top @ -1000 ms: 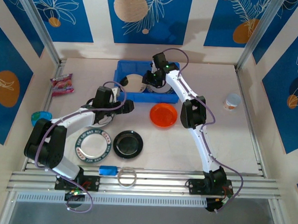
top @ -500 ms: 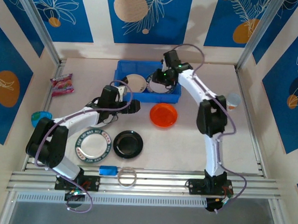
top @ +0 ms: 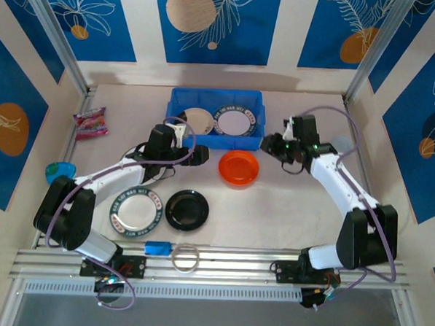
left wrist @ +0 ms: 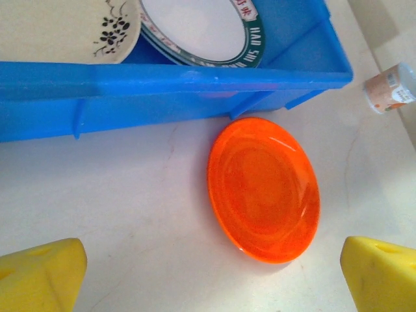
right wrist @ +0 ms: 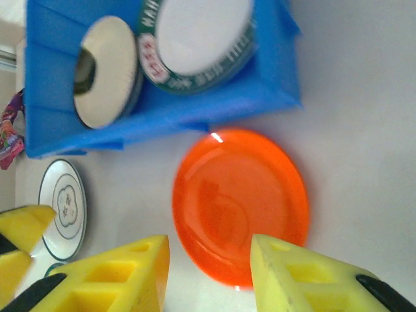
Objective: Place the plates into the plastic bin on the countertop
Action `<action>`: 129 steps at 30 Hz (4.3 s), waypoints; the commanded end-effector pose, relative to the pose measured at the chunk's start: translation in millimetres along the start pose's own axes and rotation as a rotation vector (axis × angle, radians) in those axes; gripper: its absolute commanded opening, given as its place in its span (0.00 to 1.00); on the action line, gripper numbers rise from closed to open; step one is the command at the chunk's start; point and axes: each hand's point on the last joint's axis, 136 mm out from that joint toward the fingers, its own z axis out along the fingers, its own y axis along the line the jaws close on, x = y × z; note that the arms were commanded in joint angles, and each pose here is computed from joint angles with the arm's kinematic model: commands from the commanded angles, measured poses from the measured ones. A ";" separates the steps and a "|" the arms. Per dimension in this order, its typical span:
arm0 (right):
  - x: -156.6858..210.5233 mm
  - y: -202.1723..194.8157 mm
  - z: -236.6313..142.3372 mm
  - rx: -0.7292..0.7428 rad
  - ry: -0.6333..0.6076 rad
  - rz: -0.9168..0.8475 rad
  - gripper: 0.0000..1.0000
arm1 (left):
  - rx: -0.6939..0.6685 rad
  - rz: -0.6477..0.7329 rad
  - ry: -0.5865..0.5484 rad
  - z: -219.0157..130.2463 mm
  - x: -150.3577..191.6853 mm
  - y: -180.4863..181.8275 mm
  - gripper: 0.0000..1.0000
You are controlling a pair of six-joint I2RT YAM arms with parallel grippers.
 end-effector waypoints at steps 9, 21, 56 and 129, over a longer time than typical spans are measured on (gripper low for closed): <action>52.7 -37.0 22.8 -0.077 0.076 0.157 0.33 | 0.116 -0.065 0.034 0.4 19.0 -17.1 0.99; 73.6 -55.7 67.2 -0.058 0.162 0.169 0.34 | 0.142 -0.070 0.033 -5.3 23.2 -20.6 0.99; 77.2 -51.8 114.1 -0.128 0.256 0.234 0.09 | 0.120 -0.079 0.065 8.2 32.8 -10.8 0.97; -92.4 131.9 168.7 -0.161 0.140 -0.126 0.00 | 0.045 -0.078 -0.179 -76.9 -25.8 16.3 1.00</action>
